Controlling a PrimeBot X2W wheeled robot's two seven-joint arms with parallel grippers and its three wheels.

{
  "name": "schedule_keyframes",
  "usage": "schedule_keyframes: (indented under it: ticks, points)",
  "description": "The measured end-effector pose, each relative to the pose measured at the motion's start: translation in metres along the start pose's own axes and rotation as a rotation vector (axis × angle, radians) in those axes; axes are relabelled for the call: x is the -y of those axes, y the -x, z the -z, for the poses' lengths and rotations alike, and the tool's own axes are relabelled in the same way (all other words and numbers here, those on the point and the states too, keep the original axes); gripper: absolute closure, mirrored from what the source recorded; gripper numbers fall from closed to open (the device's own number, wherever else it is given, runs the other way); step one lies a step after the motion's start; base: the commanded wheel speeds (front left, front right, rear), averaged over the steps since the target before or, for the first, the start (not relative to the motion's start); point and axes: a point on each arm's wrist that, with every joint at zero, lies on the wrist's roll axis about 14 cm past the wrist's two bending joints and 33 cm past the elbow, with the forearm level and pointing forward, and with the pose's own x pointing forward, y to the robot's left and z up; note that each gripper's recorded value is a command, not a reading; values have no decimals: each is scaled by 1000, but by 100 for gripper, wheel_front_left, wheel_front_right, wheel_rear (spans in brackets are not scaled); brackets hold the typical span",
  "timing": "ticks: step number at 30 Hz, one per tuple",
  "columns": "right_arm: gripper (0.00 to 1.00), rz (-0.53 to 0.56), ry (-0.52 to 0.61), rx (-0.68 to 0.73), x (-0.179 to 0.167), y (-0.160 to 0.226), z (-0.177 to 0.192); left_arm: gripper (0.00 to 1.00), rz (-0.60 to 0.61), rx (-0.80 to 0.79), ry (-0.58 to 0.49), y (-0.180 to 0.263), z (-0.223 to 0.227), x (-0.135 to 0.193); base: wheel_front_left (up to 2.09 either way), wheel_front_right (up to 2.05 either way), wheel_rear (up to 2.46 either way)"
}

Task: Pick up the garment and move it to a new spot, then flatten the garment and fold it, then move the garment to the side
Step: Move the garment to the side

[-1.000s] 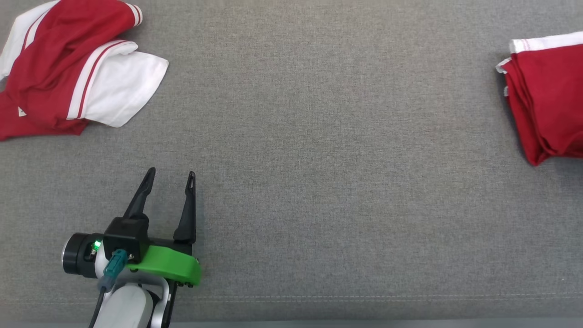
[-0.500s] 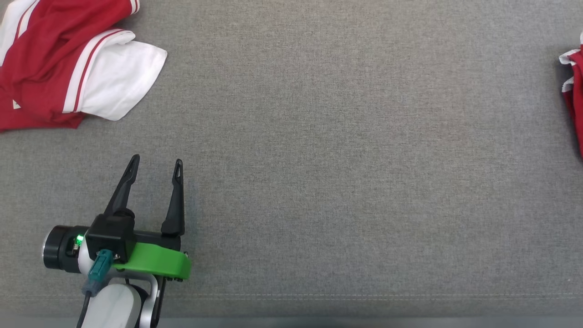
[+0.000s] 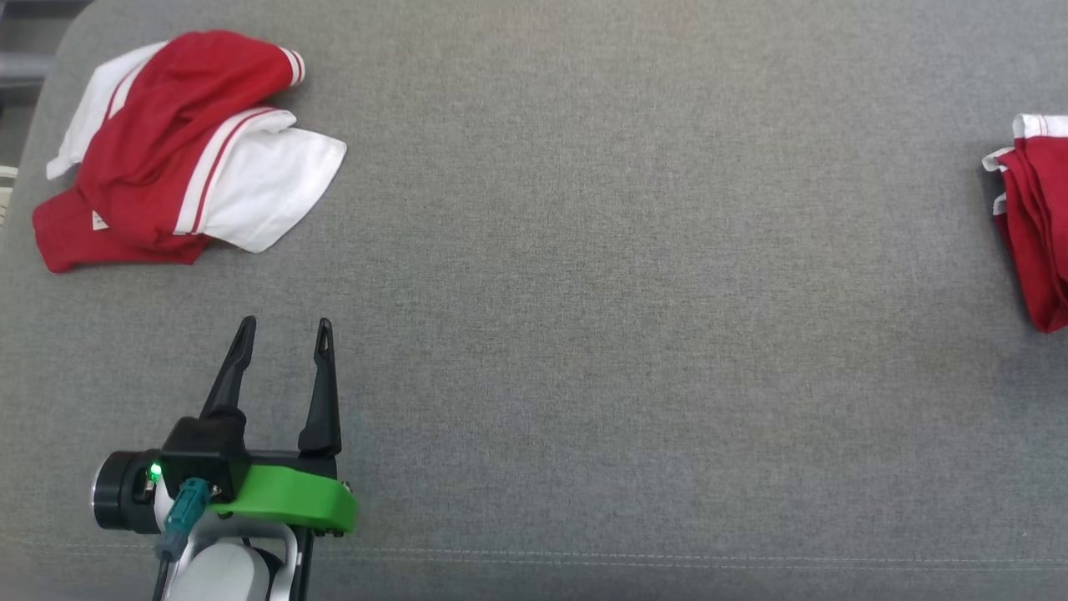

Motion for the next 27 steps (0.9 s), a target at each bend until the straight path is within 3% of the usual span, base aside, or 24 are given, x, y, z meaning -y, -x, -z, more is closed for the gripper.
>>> schedule_keyframes:
  ticks: [9, 10, 17, 27]
  points:
    - [0, -71, -114, 248, -37, 49, -41, 0, -100, 22, 60, 25, -15, -17, 0, 0, 0]
    - [0, -100, -129, 322, -51, 72, -52, 0, -105, 24, 62, 33, -21, -18, 0, 0, 0]
    - [0, -172, -164, 471, -79, 127, -76, 0, -124, 62, 56, 52, -39, -24, 0, 0, 0]
    - [0, -231, -247, 506, -113, 170, -72, 0, -116, 117, 61, 69, -47, -26, 0, 0, 0]
